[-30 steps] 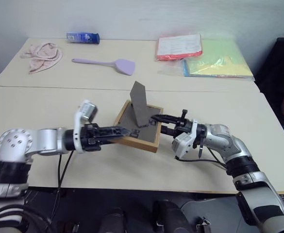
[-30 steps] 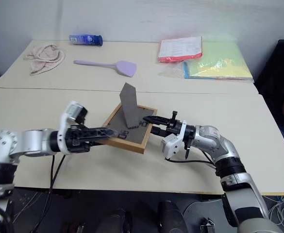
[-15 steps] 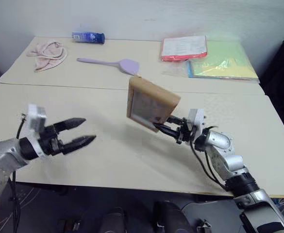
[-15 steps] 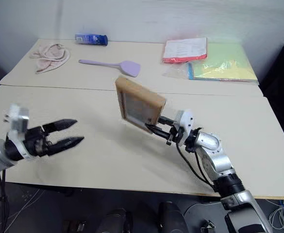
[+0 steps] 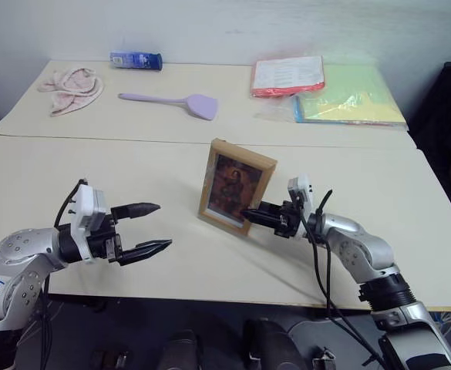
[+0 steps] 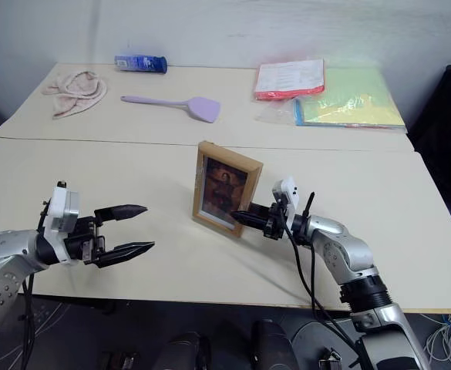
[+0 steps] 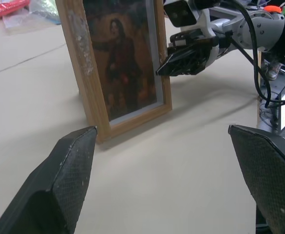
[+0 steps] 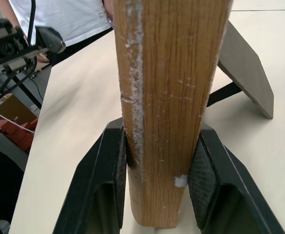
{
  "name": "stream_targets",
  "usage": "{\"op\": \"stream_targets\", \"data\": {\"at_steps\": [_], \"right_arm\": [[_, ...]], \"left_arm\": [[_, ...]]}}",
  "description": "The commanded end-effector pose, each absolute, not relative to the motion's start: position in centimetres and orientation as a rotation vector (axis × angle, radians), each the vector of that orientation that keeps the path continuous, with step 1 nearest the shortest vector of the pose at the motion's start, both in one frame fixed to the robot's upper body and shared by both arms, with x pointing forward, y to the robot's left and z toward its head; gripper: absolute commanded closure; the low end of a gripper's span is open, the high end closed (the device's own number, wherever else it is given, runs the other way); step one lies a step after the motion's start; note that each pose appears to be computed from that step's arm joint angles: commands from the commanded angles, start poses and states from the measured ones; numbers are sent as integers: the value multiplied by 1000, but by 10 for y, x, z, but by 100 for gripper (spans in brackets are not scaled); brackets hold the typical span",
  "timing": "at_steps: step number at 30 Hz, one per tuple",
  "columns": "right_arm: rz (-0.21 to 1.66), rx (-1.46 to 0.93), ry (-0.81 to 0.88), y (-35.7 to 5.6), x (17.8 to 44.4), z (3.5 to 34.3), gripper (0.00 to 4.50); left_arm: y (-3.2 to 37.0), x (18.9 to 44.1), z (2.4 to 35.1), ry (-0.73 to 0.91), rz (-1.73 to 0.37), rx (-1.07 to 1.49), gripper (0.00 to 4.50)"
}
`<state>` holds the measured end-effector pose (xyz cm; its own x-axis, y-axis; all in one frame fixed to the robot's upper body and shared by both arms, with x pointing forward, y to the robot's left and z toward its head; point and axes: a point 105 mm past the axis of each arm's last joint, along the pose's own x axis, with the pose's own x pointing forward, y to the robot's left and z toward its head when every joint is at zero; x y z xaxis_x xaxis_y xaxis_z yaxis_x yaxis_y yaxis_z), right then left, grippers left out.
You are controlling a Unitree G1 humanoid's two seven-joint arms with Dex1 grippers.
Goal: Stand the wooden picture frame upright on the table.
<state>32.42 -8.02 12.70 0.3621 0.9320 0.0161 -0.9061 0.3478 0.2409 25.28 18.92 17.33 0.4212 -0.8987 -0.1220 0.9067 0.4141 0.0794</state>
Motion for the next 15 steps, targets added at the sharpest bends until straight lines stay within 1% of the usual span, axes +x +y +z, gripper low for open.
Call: {"op": "stream_targets", "data": {"at_steps": [1,4,5,8,10,12,13,15], "right_arm": [[1163,159,98,-87,327,129,230],[1198,109,-10,-92,318,150,134],[1211,77,-28,-95,313,154,93],[1234,-50,-40,-117,296,153,3],[1190,-171,-85,-139,291,152,3],[1167,-407,-154,-161,284,145,3],[1145,-497,-145,-177,280,137,3],[1123,-576,-132,-195,276,128,3]], "left_arm": [[196,252,172,68,-1122,196,0],[206,252,164,73,-1088,236,0],[211,252,159,87,-1067,255,0],[227,246,142,134,-1014,299,0],[239,241,130,167,-973,343,0],[249,237,124,175,-939,370,0],[257,235,122,181,-905,384,0],[266,232,119,185,-869,400,0]]}}
